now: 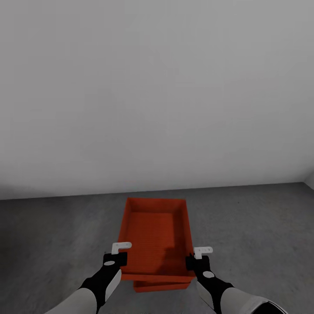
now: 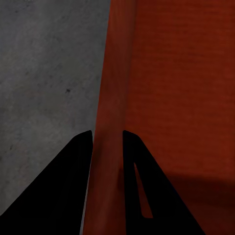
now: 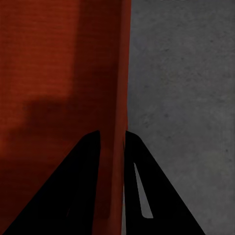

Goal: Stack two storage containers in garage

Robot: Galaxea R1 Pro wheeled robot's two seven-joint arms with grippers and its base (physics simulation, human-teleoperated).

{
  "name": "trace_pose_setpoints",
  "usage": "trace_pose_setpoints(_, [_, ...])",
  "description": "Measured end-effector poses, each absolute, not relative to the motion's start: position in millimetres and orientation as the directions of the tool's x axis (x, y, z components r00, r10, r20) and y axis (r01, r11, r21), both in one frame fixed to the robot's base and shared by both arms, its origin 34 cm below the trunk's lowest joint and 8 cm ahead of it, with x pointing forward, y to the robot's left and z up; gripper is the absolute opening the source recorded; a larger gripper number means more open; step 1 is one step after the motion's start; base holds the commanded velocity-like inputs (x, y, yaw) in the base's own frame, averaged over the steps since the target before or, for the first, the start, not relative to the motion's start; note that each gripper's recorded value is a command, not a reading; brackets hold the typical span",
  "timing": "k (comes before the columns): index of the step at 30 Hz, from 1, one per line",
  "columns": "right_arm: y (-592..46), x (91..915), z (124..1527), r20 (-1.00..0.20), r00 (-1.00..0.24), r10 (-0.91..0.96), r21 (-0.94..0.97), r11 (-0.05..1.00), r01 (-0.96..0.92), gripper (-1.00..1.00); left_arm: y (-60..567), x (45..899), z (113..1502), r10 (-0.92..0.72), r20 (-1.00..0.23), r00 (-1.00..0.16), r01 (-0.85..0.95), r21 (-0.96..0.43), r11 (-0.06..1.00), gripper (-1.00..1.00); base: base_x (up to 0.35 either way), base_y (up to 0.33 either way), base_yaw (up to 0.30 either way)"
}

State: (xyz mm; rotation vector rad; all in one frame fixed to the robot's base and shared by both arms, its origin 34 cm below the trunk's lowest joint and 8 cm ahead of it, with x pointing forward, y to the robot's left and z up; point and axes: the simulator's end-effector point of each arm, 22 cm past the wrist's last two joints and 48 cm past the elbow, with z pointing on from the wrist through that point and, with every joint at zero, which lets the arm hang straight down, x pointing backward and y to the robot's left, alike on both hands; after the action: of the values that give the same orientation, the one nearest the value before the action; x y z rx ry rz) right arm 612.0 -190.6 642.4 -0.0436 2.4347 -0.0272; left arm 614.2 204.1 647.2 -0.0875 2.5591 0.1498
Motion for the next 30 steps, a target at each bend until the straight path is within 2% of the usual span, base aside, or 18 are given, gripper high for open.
trace_pose_setpoints(4, [-190.5, 612.4, 642.7, -0.650, -0.759, -0.038, -0.031, 0.999, -0.023, -1.00, 204.1, 614.9, 647.6, -0.030, -0.549, -0.835, -0.094, 0.089, 0.992, -1.00, -0.003, -0.004, 0.000])
trace_pose_setpoints(23, [-190.8, 611.5, 641.9, -0.648, -0.761, -0.040, -0.032, 0.999, -0.025, -1.00, 203.9, 613.7, 646.6, -0.031, -0.546, -0.837, -0.094, 0.088, 0.992, -1.00, -0.158, -0.216, 0.002])
trace_pose_setpoints(30, [-190.5, 612.1, 642.4, -0.649, -0.760, -0.038, -0.031, 0.999, -0.024, -1.00, 204.1, 614.5, 647.4, -0.030, -0.548, -0.836, -0.094, 0.089, 0.992, -1.00, -0.011, -0.018, 0.217])
